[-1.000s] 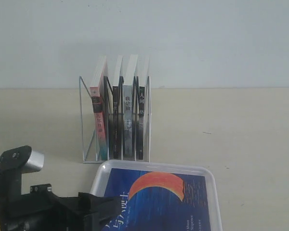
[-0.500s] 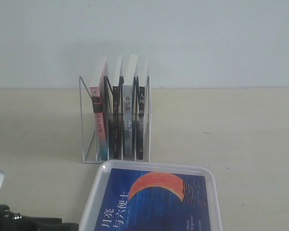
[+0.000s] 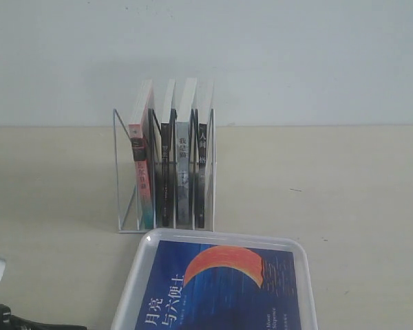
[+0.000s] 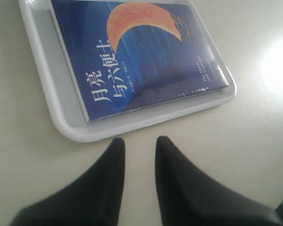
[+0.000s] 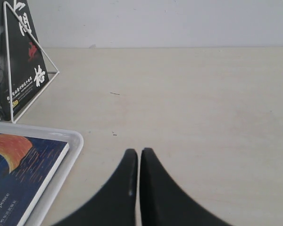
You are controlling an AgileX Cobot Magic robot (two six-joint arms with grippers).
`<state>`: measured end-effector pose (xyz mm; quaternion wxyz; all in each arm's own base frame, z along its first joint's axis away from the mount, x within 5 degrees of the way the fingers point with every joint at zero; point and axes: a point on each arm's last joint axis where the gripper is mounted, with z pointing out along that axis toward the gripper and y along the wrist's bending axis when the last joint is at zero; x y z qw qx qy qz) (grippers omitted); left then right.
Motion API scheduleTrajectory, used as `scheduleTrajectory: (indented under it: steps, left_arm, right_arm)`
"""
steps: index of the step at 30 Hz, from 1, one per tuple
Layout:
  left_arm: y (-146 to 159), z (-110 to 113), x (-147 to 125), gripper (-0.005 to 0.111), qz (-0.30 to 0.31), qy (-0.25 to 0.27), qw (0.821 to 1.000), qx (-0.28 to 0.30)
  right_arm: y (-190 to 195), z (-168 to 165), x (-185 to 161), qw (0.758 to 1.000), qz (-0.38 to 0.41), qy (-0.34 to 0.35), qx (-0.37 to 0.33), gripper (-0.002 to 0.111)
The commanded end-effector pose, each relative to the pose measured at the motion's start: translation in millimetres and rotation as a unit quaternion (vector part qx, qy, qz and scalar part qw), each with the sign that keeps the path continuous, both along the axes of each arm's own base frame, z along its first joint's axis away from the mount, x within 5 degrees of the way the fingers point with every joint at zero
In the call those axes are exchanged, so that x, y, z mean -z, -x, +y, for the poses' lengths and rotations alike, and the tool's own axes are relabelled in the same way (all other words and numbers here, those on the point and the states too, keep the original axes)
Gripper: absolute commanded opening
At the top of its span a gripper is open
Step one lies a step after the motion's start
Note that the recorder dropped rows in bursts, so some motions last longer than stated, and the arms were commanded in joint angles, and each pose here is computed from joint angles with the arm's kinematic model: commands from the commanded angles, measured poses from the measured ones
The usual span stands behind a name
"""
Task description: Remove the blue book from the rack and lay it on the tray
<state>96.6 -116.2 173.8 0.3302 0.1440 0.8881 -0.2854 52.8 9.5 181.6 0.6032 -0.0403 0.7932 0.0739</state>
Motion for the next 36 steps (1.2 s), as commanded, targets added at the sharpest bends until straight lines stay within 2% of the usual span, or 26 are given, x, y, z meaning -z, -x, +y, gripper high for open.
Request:
scheduleTrajectory:
  steps: [1, 7, 8, 11, 13, 17, 20, 24, 28, 31, 36]
  left_arm:
    - [0, 1, 0, 0.022, -0.005, 0.0, 1.0, 0.002]
    - [1, 1, 0, 0.022, -0.002, 0.001, 1.0, -0.001]
    - [1, 2, 0, 0.02, -0.001, 0.0, 1.0, -0.001]
    - [-1, 5, -4, 0.004, -0.024, -0.003, 1.0, 0.002]
    - [-2, 10, -8, 0.004, -0.037, -0.002, 0.999, -0.004]
    - [-2, 26, -17, 0.004, -0.051, -0.002, 0.998, -0.037]
    - [-3, 40, -27, 0.004, -0.075, 0.019, 0.994, -0.083]
    - [3, 63, -45, 0.004, -0.108, 0.087, 0.975, -0.175]
    - [17, 79, -59, 0.004, -0.156, 0.13, 0.955, -0.217]
    - [28, 87, -65, 0.004, -0.213, 0.124, 0.945, -0.216]
    - [39, 96, -58, 0.004, -0.304, 0.072, 0.926, -0.213]
  right_arm:
    - [0, 0, -1, 1.0, -0.008, 0.002, 0.002, 0.001]
    - [0, 0, -1, 1.0, -0.008, 0.002, 0.002, 0.001]
    - [0, 0, -1, 1.0, -0.008, 0.002, 0.002, 0.001]
    - [0, 0, -1, 1.0, -0.008, 0.002, 0.002, 0.001]
    - [0, 0, -1, 1.0, -0.008, 0.002, 0.002, 0.001]
    - [0, 0, -1, 1.0, -0.008, 0.002, 0.002, 0.001]
    - [0, 0, -1, 1.0, -0.008, 0.002, 0.002, 0.001]
    - [0, 0, -1, 1.0, -0.008, 0.002, 0.002, 0.001]
    - [0, 0, -1, 1.0, -0.008, 0.002, 0.002, 0.001]
    - [0, 0, -1, 1.0, -0.008, 0.002, 0.002, 0.001]
    - [0, 0, -1, 1.0, -0.008, 0.002, 0.002, 0.001]
